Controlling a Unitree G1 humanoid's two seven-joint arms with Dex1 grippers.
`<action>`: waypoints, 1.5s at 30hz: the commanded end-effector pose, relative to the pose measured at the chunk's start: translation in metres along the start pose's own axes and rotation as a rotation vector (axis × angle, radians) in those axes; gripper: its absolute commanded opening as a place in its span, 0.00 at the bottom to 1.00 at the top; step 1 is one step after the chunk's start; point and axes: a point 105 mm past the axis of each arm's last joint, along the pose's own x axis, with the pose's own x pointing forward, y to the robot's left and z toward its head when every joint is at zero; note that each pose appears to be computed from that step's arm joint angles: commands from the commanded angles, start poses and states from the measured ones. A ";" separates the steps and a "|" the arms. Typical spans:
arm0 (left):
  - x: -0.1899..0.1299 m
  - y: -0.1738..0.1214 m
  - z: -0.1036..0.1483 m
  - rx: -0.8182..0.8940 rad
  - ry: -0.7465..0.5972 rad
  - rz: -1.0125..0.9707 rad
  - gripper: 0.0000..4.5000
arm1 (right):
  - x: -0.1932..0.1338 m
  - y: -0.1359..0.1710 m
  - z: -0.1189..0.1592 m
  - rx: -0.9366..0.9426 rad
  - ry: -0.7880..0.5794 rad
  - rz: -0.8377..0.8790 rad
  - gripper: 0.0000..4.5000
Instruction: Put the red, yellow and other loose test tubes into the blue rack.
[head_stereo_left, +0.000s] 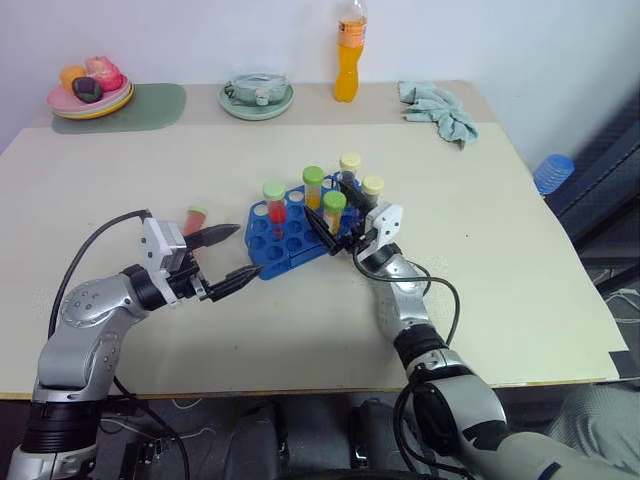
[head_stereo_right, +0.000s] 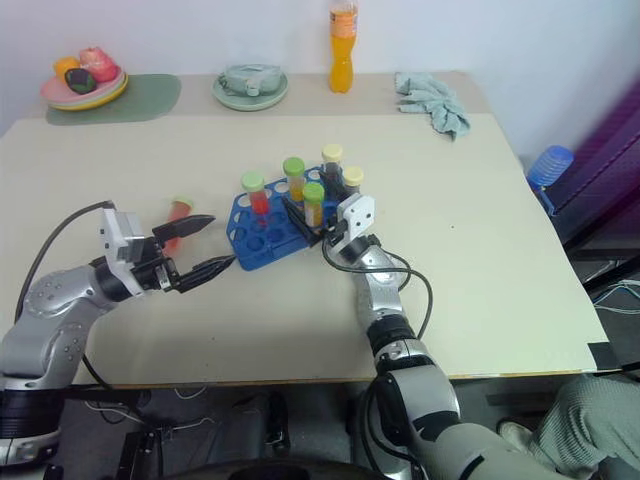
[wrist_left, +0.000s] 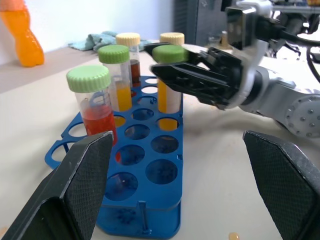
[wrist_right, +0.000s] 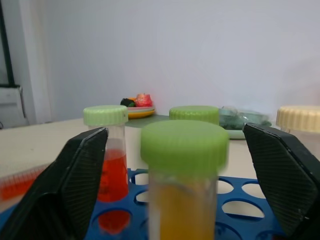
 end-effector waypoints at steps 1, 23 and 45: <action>-0.006 0.007 0.005 0.020 -0.044 0.035 0.95 | 0.000 -0.003 0.018 -0.077 -0.038 0.036 0.99; -0.044 0.134 0.006 -0.198 -0.163 0.954 0.95 | -0.069 -0.038 0.123 -0.154 0.339 0.313 0.99; 0.038 0.125 0.027 -0.677 0.611 0.896 0.95 | -0.016 -0.019 0.176 -0.175 0.305 0.471 0.99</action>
